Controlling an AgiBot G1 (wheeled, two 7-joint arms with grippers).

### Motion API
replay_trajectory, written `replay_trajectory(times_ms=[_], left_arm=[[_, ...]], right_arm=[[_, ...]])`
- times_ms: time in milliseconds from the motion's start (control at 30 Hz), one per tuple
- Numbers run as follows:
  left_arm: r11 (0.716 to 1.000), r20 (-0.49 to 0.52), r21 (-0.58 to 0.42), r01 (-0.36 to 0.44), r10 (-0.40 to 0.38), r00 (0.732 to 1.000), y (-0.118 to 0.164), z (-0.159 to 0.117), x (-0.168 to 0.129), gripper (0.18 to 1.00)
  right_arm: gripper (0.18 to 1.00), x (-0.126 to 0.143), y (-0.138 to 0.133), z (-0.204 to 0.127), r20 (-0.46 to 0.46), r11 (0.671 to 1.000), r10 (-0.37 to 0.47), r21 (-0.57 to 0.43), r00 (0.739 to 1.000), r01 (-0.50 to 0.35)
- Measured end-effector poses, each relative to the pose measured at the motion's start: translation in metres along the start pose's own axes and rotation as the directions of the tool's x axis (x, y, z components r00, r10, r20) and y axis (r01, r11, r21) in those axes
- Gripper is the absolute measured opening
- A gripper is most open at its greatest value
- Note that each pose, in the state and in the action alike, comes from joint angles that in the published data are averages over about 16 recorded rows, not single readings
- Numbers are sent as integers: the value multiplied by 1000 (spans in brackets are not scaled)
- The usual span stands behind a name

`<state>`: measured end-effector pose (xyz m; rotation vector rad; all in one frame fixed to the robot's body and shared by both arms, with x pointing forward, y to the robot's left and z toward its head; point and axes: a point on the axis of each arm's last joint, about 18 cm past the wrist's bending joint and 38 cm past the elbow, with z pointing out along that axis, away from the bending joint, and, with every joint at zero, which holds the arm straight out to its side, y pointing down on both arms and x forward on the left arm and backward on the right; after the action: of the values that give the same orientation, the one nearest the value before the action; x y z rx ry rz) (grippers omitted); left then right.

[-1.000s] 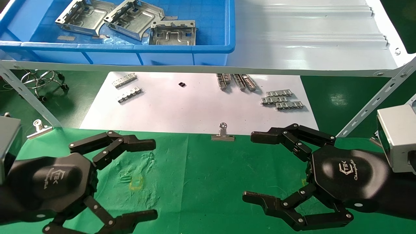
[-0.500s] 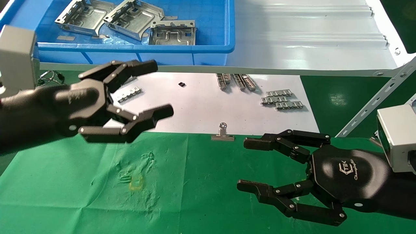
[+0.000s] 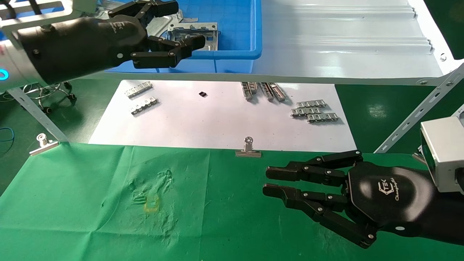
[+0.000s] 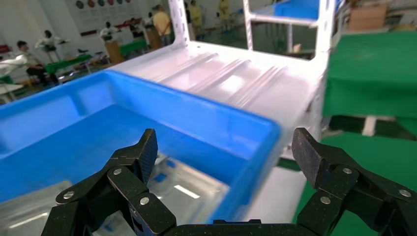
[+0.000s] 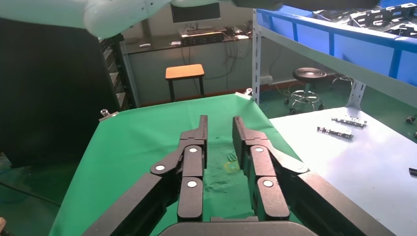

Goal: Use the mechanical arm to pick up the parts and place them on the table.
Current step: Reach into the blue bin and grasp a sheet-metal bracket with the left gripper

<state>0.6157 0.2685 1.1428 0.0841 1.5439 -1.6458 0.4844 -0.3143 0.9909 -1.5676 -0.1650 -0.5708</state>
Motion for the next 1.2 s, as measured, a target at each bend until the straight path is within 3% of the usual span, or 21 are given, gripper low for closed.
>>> replay_trajectory(times_ms=[467,1200], left_arm=[[984,169,-159,-84,111,979,-10,43,-63,1001],[938,148,-316,-145,200,969,1,75,-64,1001]], right_arm=[[219,0,0,0,0,1000,0,0,1000,0],[192,0,0,0,0,1000,0,0,1000,0]])
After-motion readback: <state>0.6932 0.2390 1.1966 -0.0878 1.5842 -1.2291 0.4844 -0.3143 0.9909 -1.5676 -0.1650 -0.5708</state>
